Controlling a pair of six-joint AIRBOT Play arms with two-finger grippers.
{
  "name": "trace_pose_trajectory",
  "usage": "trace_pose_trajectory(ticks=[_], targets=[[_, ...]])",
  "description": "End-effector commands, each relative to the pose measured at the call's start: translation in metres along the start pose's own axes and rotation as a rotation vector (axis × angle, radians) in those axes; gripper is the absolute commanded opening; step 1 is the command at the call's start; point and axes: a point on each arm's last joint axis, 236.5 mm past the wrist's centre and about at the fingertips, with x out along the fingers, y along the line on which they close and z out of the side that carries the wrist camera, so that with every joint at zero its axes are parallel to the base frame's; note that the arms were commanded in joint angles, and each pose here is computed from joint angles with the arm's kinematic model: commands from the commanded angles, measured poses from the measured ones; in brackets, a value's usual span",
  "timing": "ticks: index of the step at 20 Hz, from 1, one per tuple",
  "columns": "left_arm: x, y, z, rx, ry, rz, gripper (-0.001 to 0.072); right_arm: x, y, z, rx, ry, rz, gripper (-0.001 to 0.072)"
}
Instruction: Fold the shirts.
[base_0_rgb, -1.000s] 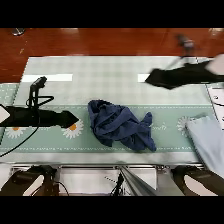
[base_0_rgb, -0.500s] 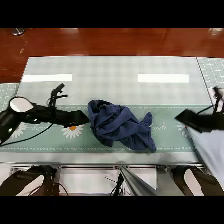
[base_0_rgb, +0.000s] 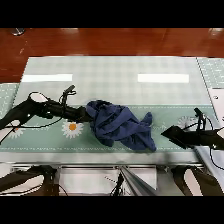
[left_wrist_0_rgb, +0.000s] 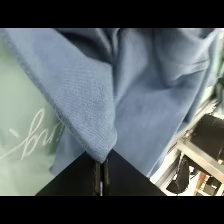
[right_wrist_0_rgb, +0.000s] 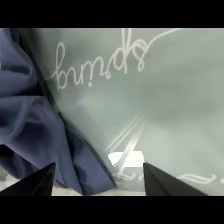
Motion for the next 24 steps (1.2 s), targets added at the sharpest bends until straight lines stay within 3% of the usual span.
trace_pose_trajectory(ticks=[1,11,13,15,16,20,24], targets=[[0.003,0.000,0.004,0.032,0.001,-0.012,0.0021,0.002,0.004,-0.008,-0.006,0.028,0.023,0.0618],[0.003,-0.001,0.002,0.038,0.007,-0.015,0.0021,0.080,0.054,-0.033,-0.151,0.198,0.075,0.0607],[0.004,-0.002,0.001,0.041,0.010,-0.015,0.0021,0.089,0.064,-0.036,-0.165,0.224,0.093,0.0400],[0.004,-0.002,0.002,0.041,0.010,-0.015,0.0020,0.092,0.069,-0.036,-0.192,0.242,0.095,0.0114],[0.004,-0.002,0.002,0.041,0.010,-0.015,0.0020,0.089,0.076,-0.033,-0.221,0.237,0.110,0.0030],[-0.023,-0.023,0.029,0.103,-0.065,-0.036,0.0020,0.036,0.144,0.033,-0.363,0.111,0.212,0.0029],[-0.147,-0.131,0.113,0.343,-0.418,-0.079,0.0020,-0.148,0.277,0.150,-0.603,-0.391,0.259,0.0029]])
